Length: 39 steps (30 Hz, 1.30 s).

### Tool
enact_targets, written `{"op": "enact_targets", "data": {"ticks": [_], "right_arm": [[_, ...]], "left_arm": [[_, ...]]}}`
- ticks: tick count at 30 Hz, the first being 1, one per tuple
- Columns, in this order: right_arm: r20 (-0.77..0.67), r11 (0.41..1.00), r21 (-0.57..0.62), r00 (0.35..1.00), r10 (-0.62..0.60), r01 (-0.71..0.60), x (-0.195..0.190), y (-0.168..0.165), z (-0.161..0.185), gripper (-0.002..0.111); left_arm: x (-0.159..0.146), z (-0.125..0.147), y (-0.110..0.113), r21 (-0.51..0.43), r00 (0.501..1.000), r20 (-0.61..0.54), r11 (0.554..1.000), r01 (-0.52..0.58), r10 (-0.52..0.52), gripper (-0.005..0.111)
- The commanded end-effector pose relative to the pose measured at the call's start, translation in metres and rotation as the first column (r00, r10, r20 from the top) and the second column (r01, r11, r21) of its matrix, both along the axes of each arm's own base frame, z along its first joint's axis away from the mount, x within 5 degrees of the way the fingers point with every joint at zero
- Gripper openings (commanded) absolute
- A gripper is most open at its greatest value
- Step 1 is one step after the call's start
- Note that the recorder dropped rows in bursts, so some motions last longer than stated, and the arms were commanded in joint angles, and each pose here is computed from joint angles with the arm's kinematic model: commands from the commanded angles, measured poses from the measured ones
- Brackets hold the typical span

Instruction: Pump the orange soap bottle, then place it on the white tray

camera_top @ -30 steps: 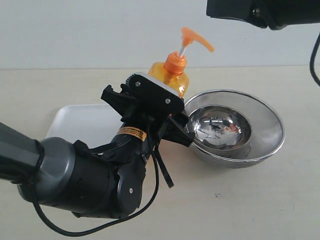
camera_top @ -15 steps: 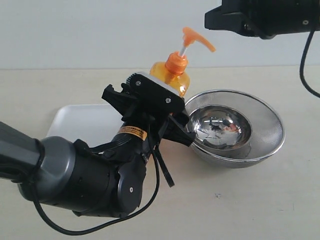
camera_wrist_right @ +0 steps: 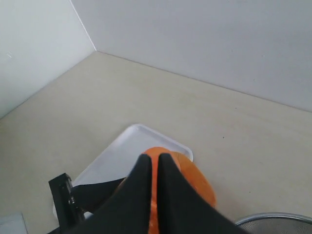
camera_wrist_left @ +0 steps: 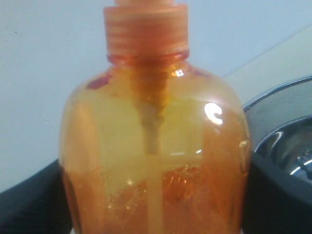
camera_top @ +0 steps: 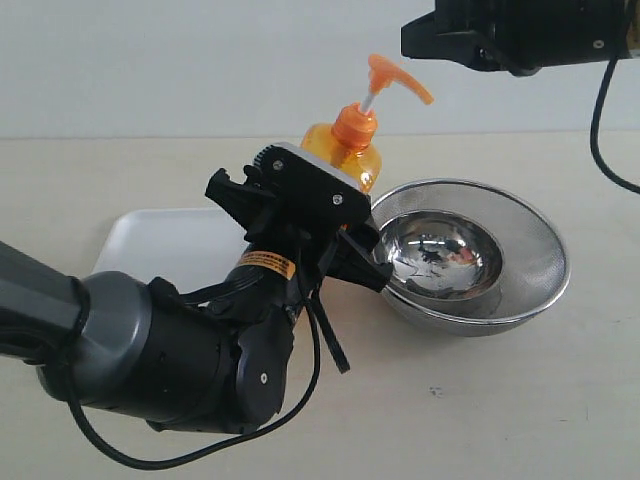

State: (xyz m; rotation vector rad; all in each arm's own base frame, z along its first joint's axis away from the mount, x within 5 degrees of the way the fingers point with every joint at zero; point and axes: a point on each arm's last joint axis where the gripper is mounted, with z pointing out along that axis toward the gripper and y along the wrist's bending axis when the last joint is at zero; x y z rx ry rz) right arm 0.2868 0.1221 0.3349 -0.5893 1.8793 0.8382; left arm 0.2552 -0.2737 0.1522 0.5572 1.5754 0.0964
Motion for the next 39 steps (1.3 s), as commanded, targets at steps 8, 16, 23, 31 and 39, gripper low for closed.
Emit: {"op": "enact_targets", "data": {"ticks": [8,16,23,31,39], "right_arm": [[-0.008,0.999,-0.043,0.999,0.031,-0.031,0.007,0.023,-0.018,0.0],[0.035,0.998,-0.061,0.999,-0.004,0.006,0.007,0.02,-0.012,0.0],[0.065,0.997,-0.072,0.997,-0.036,0.04,0.01,0.017,-0.008,0.0],[0.053,0.996,-0.078,0.998,-0.03,0.034,0.013,0.018,-0.013,0.0],[0.012,0.997,-0.076,1.0,0.024,-0.024,0.014,0.023,-0.023,0.0]], "left_arm": [[0.002,0.018,-0.002,-0.038,0.996,0.085,0.999,0.005,-0.002,0.005],[0.002,0.018,-0.002,-0.038,0.996,0.085,0.999,0.005,-0.002,0.005],[0.002,0.018,-0.002,-0.037,0.996,0.084,0.999,0.002,0.001,0.005],[0.002,0.018,-0.002,-0.037,0.996,0.084,0.999,0.002,0.001,0.005],[0.002,0.018,-0.002,-0.037,0.997,0.083,0.999,0.002,0.001,0.005]]}}
